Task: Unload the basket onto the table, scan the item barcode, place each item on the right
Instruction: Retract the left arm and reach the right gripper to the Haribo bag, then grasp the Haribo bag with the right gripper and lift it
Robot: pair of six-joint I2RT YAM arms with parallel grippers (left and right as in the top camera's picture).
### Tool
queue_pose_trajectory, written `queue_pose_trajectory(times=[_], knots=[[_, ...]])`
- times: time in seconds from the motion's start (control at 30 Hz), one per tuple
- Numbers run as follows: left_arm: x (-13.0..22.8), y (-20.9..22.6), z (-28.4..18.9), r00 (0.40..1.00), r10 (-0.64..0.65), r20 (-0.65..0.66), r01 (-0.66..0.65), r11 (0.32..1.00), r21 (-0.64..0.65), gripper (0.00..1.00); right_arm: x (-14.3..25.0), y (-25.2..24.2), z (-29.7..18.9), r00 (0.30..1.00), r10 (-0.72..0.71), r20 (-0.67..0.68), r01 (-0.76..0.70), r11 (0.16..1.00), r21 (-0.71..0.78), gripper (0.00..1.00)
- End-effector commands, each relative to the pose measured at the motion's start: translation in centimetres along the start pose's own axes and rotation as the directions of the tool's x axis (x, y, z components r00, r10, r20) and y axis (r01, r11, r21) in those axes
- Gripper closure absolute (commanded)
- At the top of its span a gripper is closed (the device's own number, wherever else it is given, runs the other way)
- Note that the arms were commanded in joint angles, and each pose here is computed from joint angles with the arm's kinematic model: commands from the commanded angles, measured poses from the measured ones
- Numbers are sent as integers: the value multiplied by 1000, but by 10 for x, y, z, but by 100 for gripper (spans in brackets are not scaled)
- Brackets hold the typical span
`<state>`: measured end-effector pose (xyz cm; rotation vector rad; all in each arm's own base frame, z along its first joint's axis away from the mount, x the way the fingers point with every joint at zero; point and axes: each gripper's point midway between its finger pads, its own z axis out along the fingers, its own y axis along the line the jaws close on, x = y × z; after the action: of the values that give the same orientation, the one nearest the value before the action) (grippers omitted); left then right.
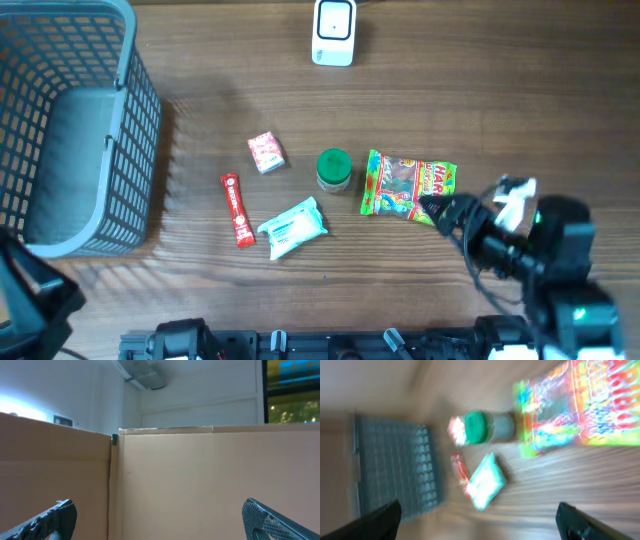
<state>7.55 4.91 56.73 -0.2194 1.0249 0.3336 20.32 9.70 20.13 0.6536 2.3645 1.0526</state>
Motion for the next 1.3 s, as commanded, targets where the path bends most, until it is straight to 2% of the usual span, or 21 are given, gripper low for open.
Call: queue_pose_trajectory(times=[0.0, 0.07, 0.1, 0.27, 0.3, 0.37, 0.43, 0.5, 0.63, 0.83, 0.93, 1.03, 1.17, 1.27], knots=[[-5, -13, -6, 1000, -6, 28, 5, 999, 45, 0, -50, -18, -17, 991, -9, 130, -36, 937, 346, 1], [-7, -12, -7, 999, -36, 36, 35, 999, 33, 0, -52, -32, -19, 987, 93, 129, -143, 875, 463, 0], [-10, -11, -7, 997, -59, 47, 58, 998, 32, 0, -50, -41, -13, 987, 137, 86, -162, 835, 526, 0], [-9, -11, -7, 996, -79, 43, 78, 996, 30, 0, -26, -101, 23, 946, 313, -87, -142, 639, 756, 0], [-10, -11, -8, 995, -85, 46, 83, 996, 30, 0, -27, -108, 32, 944, 300, -134, -93, 635, 767, 0], [-13, -10, -14, 991, -120, 56, 118, 992, 33, 0, -33, -114, 54, 943, 213, -255, 44, 681, 731, 0], [-18, -9, -23, 987, -143, 71, 140, 989, 38, 0, -35, -116, 73, 933, 181, -310, 94, 710, 698, 0], [-23, -11, -33, 985, -145, 90, 140, 988, 60, 0, -38, -116, 82, 935, 179, -307, 88, 722, 686, 0], [-28, -22, -53, 981, -150, 122, 132, 981, 143, 0, -44, -91, 104, 933, 105, -343, 105, 835, 540, 0], [-17, -26, -66, 971, -165, 174, 134, 975, 179, 0, -53, -73, 126, 948, 6, -317, 154, 866, 476, 0], [-10, -26, -69, 964, -185, 190, 150, 971, 185, 0, -54, -66, 137, 936, -134, -325, 280, 841, 463, 0], [-10, -26, -74, 959, -196, 205, 155, 968, 198, 0, -50, -68, 140, 895, -258, -363, 420, 762, 494, 0], [-17, -24, -85, 950, -203, 236, 155, 966, 205, 0, -50, -86, 140, 876, -273, -397, 467, 686, 558, 0], [-21, -22, -93, 944, -206, 256, 154, 966, 207, 0, -48, -97, 151, 858, -277, -433, 495, 670, 553, 0]])
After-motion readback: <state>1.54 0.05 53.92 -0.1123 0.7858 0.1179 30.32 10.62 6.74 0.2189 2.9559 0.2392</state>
